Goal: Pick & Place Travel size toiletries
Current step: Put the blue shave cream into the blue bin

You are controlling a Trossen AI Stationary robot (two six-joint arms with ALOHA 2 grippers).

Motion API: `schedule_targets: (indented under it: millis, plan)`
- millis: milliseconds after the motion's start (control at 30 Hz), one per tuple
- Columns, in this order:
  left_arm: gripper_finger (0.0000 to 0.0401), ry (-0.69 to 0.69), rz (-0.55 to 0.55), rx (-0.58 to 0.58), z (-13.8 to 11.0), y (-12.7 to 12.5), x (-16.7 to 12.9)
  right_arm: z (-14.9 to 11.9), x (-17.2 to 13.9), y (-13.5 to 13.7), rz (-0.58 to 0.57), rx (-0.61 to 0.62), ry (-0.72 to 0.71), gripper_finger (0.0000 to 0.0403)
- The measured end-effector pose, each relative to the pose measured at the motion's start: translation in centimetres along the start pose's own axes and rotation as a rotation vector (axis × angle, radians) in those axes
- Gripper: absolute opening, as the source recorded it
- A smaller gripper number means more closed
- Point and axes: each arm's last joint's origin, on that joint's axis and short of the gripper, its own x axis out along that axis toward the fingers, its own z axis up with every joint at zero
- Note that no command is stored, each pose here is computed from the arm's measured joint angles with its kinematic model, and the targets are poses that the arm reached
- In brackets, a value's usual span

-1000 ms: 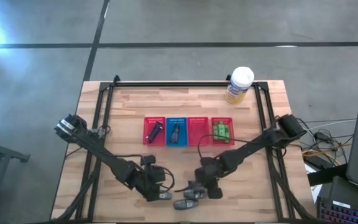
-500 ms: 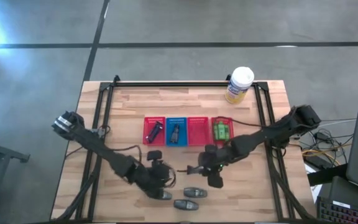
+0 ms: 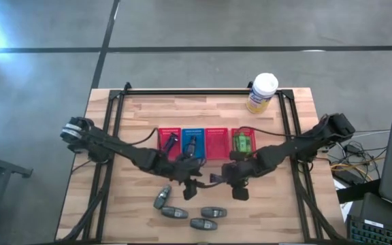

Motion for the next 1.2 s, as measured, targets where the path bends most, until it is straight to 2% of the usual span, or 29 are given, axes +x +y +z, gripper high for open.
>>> schedule_targets:
  millis: [167, 300, 467, 700, 833, 967, 1200]
  plan:
    - [0.0202, -0.145, -0.118, -0.025, 1.0, -0.6, -0.7, 0.2, -2.0, -0.2, -0.033, 0.061, -0.082, 0.0125]
    - [0.0202, -0.243, -0.168, -0.077, 1.5, 0.0, -0.5, 0.3, -3.6, -0.4, -0.046, 0.092, -0.151, 0.0135]
    - [0.0202, -0.274, -0.138, -0.129, 1.9, 1.6, -0.3, 0.2, -4.6, -0.6, -0.073, 0.107, -0.189, 0.0130]
    - [0.0202, -0.346, -0.057, -0.138, 2.7, 2.4, -1.0, -0.5, -4.4, -0.9, -0.108, 0.141, -0.123, 0.0130]
    - [0.0202, -0.339, -0.031, -0.174, 3.0, 3.3, -0.9, -0.4, -4.4, -0.9, -0.104, 0.147, -0.129, 0.0136]
    - [0.0202, -0.275, -0.110, -0.207, 3.5, 4.5, -0.3, 0.0, -4.8, -0.7, -0.094, 0.124, -0.146, 0.0129]
    - [0.0202, -0.290, -0.167, -0.220, 4.5, 5.5, -0.4, 0.3, -5.1, -0.6, -0.088, 0.113, -0.158, 0.0129]
